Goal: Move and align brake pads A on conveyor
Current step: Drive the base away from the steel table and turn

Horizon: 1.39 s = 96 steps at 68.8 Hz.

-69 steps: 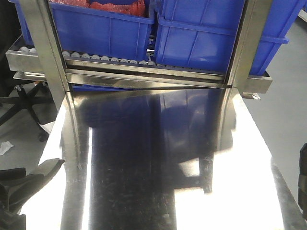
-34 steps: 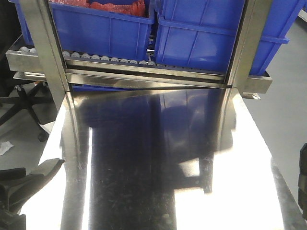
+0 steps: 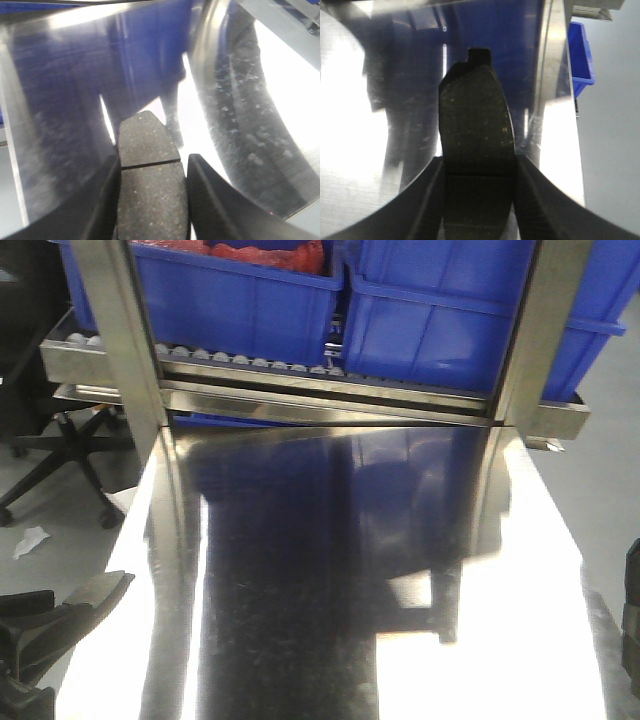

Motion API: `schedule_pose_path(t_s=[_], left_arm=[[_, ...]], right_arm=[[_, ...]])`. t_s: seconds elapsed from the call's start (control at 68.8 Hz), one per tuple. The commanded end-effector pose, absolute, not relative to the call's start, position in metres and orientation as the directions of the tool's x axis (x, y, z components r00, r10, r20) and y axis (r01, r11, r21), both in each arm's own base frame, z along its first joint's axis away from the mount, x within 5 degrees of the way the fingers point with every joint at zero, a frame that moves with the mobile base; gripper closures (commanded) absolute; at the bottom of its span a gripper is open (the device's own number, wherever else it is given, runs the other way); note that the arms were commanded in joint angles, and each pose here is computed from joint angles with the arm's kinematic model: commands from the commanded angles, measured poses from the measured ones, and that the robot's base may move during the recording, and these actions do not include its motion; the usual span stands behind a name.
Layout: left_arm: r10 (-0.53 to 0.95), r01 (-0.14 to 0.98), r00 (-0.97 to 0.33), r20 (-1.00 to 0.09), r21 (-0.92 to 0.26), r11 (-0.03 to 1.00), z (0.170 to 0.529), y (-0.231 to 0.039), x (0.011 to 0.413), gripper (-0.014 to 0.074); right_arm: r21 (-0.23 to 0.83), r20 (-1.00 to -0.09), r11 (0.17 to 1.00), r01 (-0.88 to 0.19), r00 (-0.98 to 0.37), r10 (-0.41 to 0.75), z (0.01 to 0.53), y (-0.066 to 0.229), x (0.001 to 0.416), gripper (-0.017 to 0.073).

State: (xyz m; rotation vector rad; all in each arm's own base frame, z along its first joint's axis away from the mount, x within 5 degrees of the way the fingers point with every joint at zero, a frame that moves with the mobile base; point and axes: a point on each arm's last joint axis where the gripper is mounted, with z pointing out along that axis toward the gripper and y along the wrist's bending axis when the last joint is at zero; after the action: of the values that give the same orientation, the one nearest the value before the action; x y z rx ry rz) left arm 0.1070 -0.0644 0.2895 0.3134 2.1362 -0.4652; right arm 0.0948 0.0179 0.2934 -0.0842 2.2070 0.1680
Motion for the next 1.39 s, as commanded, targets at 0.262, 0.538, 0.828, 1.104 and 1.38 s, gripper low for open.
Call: schedule_pose_path(t_s=[0.262, 0.538, 0.828, 1.104, 1.38], left_arm=[[-0.009, 0.413, -0.475, -0.880, -0.232, 0.881, 0.3068, -0.0671, 0.1102, 0.0600], [-0.009, 0.413, -0.475, -0.880, -0.232, 0.881, 0.3068, -0.0671, 0.1102, 0.0600], [-0.009, 0.413, -0.475, -0.880, -0.232, 0.881, 0.3068, -0.0671, 0.1102, 0.0600], [-0.009, 0.413, -0.475, -0.880, -0.232, 0.881, 0.3068, -0.0671, 0.1102, 0.0600], [-0.009, 0.413, -0.475, -0.880, -0.232, 0.881, 0.3068, -0.0671, 0.1102, 0.0600]], right_arm=[[0.084, -0.868, 0.988, -0.129, -0.497, 0.009, 0.3102, 0.0177, 0.0994, 0.0565], [0.084, -0.868, 0.988, -0.129, -0.497, 0.009, 0.3102, 0.0177, 0.0994, 0.0565], [0.084, -0.868, 0.988, -0.129, -0.497, 0.009, 0.3102, 0.0177, 0.0994, 0.0565], [0.084, -0.868, 0.988, -0.129, -0.497, 0.009, 0.3102, 0.0177, 0.0994, 0.0565], [0.084, -0.868, 0.988, -0.129, -0.497, 0.009, 0.3102, 0.0177, 0.0994, 0.0565]])
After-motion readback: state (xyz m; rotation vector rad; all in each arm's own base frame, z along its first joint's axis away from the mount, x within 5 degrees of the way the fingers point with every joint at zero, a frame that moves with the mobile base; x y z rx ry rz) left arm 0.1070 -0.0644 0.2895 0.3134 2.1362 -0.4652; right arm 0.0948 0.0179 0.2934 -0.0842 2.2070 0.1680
